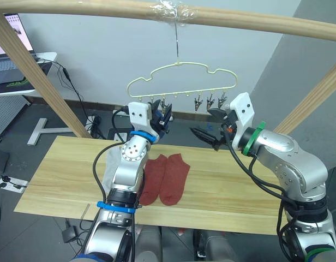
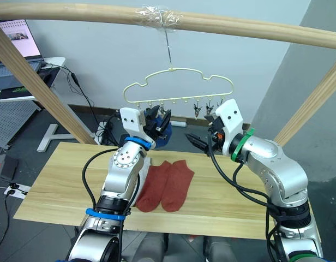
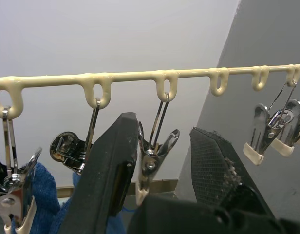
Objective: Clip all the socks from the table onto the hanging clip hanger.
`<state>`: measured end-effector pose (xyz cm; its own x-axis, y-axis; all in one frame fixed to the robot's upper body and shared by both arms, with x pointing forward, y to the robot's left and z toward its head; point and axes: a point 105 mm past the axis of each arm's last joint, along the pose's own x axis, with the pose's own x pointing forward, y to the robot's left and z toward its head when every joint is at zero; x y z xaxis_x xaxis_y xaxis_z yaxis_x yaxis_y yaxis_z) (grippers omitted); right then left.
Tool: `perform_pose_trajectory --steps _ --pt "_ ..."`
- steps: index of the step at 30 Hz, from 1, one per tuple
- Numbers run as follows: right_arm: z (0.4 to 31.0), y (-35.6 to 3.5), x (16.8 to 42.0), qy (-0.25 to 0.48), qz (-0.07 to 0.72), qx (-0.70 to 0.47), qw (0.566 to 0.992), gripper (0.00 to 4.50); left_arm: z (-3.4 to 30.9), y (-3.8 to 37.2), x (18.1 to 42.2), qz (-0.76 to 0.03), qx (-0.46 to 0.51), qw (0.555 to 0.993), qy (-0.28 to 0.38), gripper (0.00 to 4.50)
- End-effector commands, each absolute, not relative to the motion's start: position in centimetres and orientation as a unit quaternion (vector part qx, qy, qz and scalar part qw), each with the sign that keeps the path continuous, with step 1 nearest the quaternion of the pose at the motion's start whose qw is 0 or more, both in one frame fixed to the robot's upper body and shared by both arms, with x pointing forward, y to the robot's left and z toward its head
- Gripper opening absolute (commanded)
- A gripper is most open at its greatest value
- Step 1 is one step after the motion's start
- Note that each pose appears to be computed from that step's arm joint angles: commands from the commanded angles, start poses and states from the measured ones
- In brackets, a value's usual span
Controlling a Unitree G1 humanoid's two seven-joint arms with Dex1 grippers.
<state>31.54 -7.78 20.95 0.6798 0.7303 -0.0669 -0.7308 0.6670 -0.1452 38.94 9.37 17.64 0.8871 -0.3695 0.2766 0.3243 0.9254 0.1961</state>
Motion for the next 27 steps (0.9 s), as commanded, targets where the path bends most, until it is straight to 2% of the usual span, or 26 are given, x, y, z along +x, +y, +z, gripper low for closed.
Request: perform_pose_trajectory --steps 1,12,15,17,21,27 --pt "22.3 -8.0 31.4 -0.022 0.401 -0.084 0.912 4.5 19.5 8.9 38.9 -0.174 0.08 0.962 -0.192 2.07" --pt "22.2 -8.0 31.3 -0.021 0.4 -0.082 0.913 4.5 19.1 8.7 39.0 -0.179 0.065 0.964 -0.184 2.07" --pt "22.3 -7.9 31.3 -0.022 0.401 -0.082 0.912 4.5 18.7 9.0 39.2 -0.174 0.051 0.969 -0.17 1.52" --pt "22.3 -7.9 31.3 -0.022 0.4 -0.082 0.912 4.5 18.5 9.1 39.4 -0.17 0.044 0.971 -0.163 0.84" --pt "22.3 -8.0 31.3 -0.023 0.399 -0.08 0.913 4.5 18.6 9.0 39.3 -0.176 0.049 0.969 -0.166 0.08" --pt "21.5 -7.7 31.4 -0.011 0.4 -0.075 0.913 4.5 18.9 9.0 39.2 -0.18 0.049 0.967 -0.171 0.02"
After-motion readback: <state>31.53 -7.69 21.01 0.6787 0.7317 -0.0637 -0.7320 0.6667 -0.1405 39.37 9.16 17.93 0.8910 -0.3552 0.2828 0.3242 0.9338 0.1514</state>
